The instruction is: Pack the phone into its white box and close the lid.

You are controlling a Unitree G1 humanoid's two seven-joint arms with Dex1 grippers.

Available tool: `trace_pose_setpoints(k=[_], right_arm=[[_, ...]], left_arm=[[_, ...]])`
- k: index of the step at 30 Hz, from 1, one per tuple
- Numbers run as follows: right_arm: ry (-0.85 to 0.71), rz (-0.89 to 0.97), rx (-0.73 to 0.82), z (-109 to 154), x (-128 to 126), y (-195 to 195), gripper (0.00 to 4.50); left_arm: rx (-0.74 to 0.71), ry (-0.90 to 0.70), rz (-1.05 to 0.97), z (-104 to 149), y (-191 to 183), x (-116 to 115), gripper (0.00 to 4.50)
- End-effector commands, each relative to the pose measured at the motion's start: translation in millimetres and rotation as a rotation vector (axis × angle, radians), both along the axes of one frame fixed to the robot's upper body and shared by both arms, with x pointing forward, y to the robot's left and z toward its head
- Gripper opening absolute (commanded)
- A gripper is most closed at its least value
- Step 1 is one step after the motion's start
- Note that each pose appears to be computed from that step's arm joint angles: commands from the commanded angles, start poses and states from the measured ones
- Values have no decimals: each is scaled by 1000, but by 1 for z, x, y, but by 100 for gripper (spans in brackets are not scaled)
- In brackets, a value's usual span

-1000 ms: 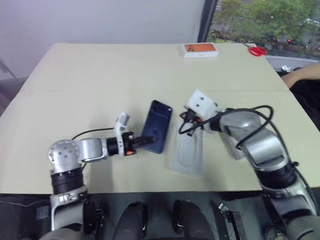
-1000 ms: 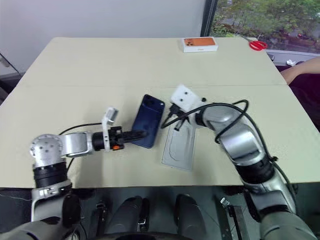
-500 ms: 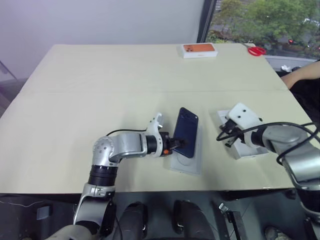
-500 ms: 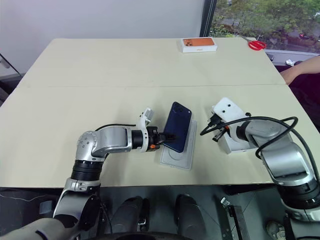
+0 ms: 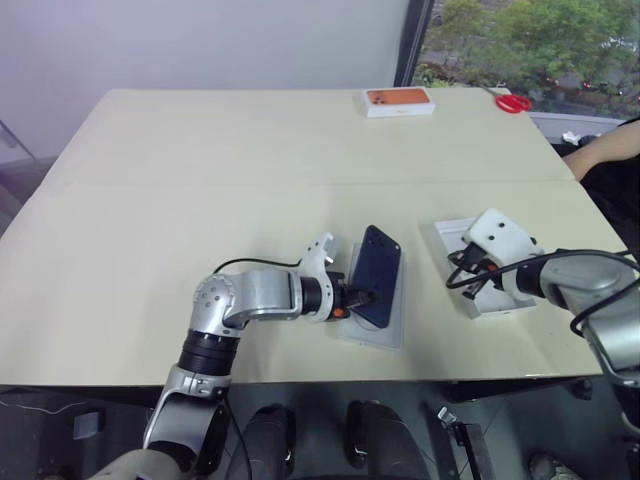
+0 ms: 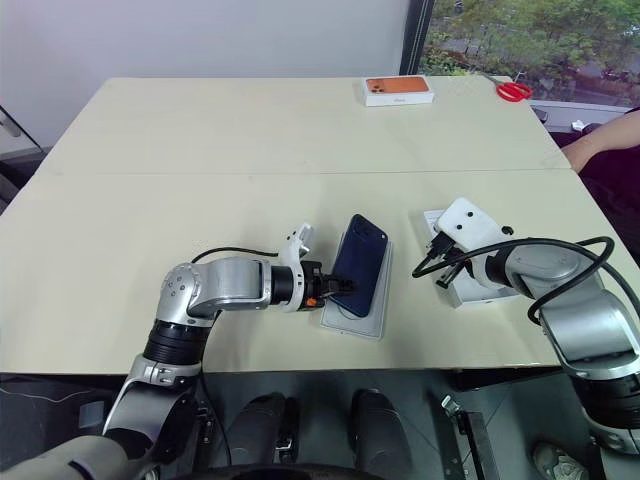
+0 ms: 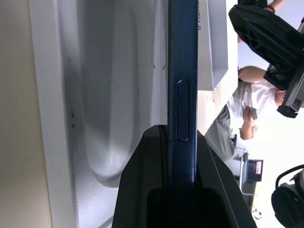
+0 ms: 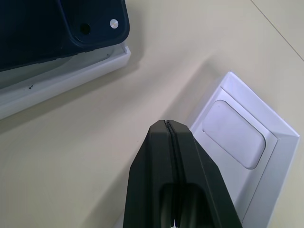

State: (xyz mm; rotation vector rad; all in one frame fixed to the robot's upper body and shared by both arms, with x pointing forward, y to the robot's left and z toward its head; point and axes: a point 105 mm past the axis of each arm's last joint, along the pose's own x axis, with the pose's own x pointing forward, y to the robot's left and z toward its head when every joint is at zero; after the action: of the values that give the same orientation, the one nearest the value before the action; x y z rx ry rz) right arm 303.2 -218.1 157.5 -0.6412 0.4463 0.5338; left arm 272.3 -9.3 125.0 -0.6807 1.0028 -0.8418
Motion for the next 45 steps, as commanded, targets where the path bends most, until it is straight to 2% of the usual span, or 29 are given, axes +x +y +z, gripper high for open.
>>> trace_pose_setpoints(k=[1, 3, 8, 15, 21, 25, 26, 27, 29, 35, 38, 42, 45], right_arm=[[-50, 7, -17, 12, 2, -2, 0], [-55, 11, -15, 13, 4, 0, 0], [-62, 21, -16, 14, 6, 1, 0], [-74, 34, -16, 16, 10, 5, 0], [-86, 53, -9, 17, 11, 10, 0], [-98, 86, 1, 18, 11, 18, 0], [-101, 116, 13, 19, 10, 27, 0], [-104, 137, 21, 19, 9, 33, 0], [-94, 182, 43, 18, 6, 45, 0], [-47, 234, 96, 11, -1, 66, 0], [-26, 295, 120, 8, -11, 81, 0], [48, 485, 134, 1, -51, 102, 0], [80, 509, 136, -5, -62, 106, 0]], left_arm=[[-33, -42, -17, 11, -2, -4, 102], [-30, -48, -31, 11, -2, -6, 181], [-53, -89, -76, 16, 2, -9, 438], [-34, -242, -246, 33, 39, -20, 445], [12, -354, -271, 53, 72, -20, 445], [189, -534, -164, 54, 101, 9, 445], [235, -686, -54, 62, 115, 31, 445], [270, -816, -3, 71, 125, 44, 445], [333, -984, 6, 75, 139, 53, 445], [409, -1142, -164, 45, 150, 45, 445], [366, -1116, -225, 34, 147, 35, 445], [361, -1120, -372, 17, 137, 17, 445], [338, -1129, -452, 10, 131, 6, 445]])
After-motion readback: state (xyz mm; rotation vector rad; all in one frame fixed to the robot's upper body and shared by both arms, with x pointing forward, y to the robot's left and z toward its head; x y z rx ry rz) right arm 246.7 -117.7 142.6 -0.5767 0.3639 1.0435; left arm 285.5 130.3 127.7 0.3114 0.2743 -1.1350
